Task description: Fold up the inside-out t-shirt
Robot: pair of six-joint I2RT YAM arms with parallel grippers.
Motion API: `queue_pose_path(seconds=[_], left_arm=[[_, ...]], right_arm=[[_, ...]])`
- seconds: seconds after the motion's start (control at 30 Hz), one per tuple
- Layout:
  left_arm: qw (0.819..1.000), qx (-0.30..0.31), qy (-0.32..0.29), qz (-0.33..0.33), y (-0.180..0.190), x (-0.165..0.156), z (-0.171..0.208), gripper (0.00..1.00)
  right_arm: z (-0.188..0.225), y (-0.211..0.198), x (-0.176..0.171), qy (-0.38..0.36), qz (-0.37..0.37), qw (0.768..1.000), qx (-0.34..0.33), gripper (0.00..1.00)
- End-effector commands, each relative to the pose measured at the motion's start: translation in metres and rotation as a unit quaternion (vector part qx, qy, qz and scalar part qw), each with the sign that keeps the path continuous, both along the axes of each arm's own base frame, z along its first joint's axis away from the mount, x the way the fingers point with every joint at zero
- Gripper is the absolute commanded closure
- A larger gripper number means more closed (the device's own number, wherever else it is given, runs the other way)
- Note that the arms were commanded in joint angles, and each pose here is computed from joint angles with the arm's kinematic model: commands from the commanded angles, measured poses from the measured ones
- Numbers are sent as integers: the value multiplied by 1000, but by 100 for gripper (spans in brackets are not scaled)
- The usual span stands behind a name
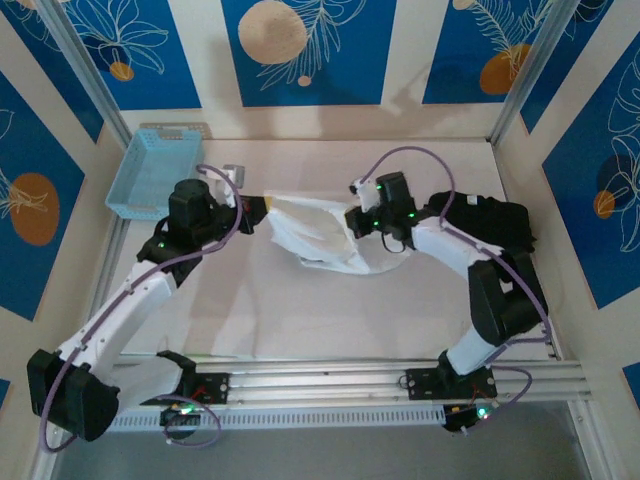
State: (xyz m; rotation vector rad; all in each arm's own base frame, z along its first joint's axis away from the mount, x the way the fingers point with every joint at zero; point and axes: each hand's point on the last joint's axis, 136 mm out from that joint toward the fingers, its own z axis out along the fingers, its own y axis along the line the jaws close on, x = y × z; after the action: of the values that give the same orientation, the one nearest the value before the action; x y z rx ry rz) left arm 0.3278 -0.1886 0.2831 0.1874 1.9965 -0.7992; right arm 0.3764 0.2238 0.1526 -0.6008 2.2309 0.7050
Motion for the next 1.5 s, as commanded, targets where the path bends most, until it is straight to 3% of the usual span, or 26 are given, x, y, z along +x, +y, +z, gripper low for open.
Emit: queue_pose_path(seconds=[0.0, 0.07, 0.17, 0.2, 0.27, 0.33, 0.43, 0.53, 0.7, 0.87, 0.97, 1.03, 1.1, 1.2, 1.33, 1.47], left_arm=[[972, 166, 39, 163, 72, 17, -73, 100], [957, 220, 46, 184, 86, 21, -95, 100], [952, 252, 56, 165, 83, 19, -111, 74], [952, 259, 53, 155, 78, 15, -113, 62], [952, 270, 35, 138, 66, 2, -109, 51], [958, 263, 7, 115, 49, -17, -98, 43], [977, 210, -30, 34, 10, -47, -85, 40], [983, 150, -52, -87, -42, -73, -79, 41], [966, 154, -53, -203, -100, -81, -92, 42], [961, 184, -57, -198, -119, -55, -104, 50], [960, 205, -59, -180, -117, -41, -109, 71], [962, 193, -64, -182, -120, -37, -107, 89], [963, 178, -62, -194, -125, -36, -105, 100], [964, 141, -57, -218, -134, -40, -96, 100], [973, 40, -34, -226, -132, -43, -68, 100], [977, -59, 21, -205, -124, -47, -45, 100]], right_arm=[[78, 29, -67, 77, 126, 973, 177, 100], [90, 35, -94, 129, 163, 952, 225, 100], [89, 43, -114, 190, 181, 933, 246, 100], [86, 44, -117, 203, 183, 929, 248, 100], [82, 43, -116, 219, 176, 926, 250, 100], [78, 40, -110, 229, 165, 926, 251, 100], [77, 39, -104, 237, 159, 924, 255, 100], [76, 38, -99, 237, 154, 925, 254, 100], [78, 36, -95, 234, 146, 928, 252, 100], [78, 34, -92, 230, 139, 931, 247, 100], [75, 33, -92, 230, 135, 933, 243, 100], [74, 33, -91, 227, 134, 935, 238, 100], [75, 32, -91, 224, 134, 936, 237, 100], [77, 30, -87, 219, 127, 938, 235, 100], [67, 15, -63, 196, 46, 965, 168, 100], [54, -17, -25, 138, -89, 985, 47, 83]])
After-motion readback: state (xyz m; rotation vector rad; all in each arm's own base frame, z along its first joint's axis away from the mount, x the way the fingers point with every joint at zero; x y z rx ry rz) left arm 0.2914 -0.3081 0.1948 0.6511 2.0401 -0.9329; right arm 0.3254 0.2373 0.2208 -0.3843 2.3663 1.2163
